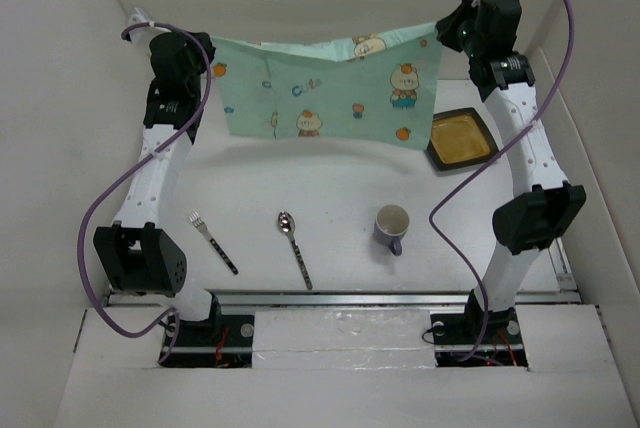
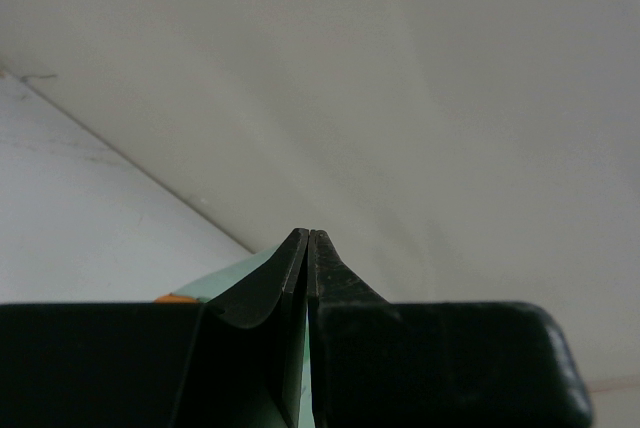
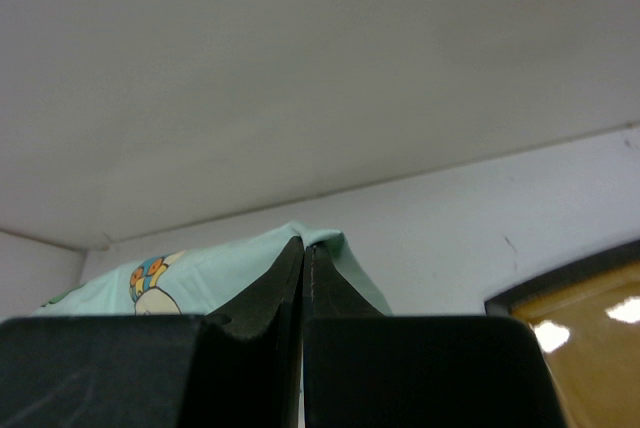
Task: Set the dinner table for one person
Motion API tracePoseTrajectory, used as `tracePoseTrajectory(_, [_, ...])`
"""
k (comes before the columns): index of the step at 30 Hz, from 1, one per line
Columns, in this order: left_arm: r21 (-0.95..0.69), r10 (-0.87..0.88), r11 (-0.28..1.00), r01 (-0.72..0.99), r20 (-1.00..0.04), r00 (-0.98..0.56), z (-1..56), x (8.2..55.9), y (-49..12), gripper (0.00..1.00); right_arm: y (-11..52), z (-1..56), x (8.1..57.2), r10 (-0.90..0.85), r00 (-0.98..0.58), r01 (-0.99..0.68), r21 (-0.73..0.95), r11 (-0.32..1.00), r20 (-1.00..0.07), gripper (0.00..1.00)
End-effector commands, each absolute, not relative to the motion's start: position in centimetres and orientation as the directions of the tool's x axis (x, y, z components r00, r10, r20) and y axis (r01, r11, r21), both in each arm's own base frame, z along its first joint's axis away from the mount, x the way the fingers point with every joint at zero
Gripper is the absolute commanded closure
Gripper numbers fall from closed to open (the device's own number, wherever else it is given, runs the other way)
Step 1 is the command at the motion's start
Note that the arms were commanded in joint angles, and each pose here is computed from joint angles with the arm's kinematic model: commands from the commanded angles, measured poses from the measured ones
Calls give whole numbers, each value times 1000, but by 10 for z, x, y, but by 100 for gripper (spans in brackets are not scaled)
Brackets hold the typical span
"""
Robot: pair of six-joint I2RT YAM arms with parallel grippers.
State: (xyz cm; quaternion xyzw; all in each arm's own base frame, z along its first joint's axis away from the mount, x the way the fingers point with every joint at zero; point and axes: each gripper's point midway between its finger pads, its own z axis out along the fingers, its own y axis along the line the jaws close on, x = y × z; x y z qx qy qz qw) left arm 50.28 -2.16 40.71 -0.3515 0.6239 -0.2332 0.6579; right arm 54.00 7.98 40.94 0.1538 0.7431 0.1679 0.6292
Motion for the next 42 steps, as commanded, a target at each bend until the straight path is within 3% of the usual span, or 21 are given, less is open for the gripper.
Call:
tracePoseTrajectory(1, [-749, -733, 662, 8, -645, 216, 482, 488, -21, 100, 82, 491, 536, 456, -23, -114, 455, 883, -890, 100])
tracePoseTrajectory(5, [-758, -745, 651, 46, -626, 232, 495, 486, -4, 100, 81, 514, 538, 458, -5, -206, 449, 869, -889, 100])
tracePoseTrajectory(8, [-776, -768, 628, 63, -604, 214, 476, 476, -2, 100, 81, 465, 537, 437, -93, -187, 447, 875, -894, 100])
tracePoseTrajectory(9, [-781, -771, 623, 56, -600, 211, 464, 472, -1, 100, 87, 461, 535, 441, -54, -216, 442, 871, -896, 100])
tracePoseTrajectory(10, [-793, -782, 609, -17, -603, 155, 409, 475, -2, 100, 90, 400, 522, 442, -150, -173, 464, 869, -884, 100])
tracePoseTrajectory(11, [-799, -788, 601, 20, -589, 180, 408, 466, -2, 100, 89, 375, 517, 450, -169, -156, 475, 866, -877, 100])
tracePoseTrajectory(12, [-808, -799, 587, -49, -588, 125, 354, 464, -3, 100, 91, 361, 515, 463, -152, -173, 485, 857, -873, 100])
tracePoseTrajectory(13, [-815, -809, 575, -71, -579, 105, 334, 463, -4, 100, 93, 303, 506, 470, -247, -128, 509, 851, -847, 100])
tracePoseTrajectory(15, [-828, -826, 554, -86, -560, 62, 298, 461, -10, 100, 98, 260, 501, 466, -320, -115, 522, 845, -825, 100])
tracePoseTrajectory(18, [-827, -847, 526, -199, -531, -35, 196, 438, -15, 100, 94, 192, 486, 460, -415, -38, 520, 854, -785, 100])
tracePoseTrajectory(32, [-763, -846, 527, -374, -512, -146, 100, 379, -15, 100, 88, 89, 412, 464, -595, 103, 510, 854, -656, 100])
tracePoseTrajectory(42, [-706, -825, 554, -440, -538, -175, 76, 353, -9, 100, 76, 73, 381, 490, -584, 172, 491, 854, -648, 100])
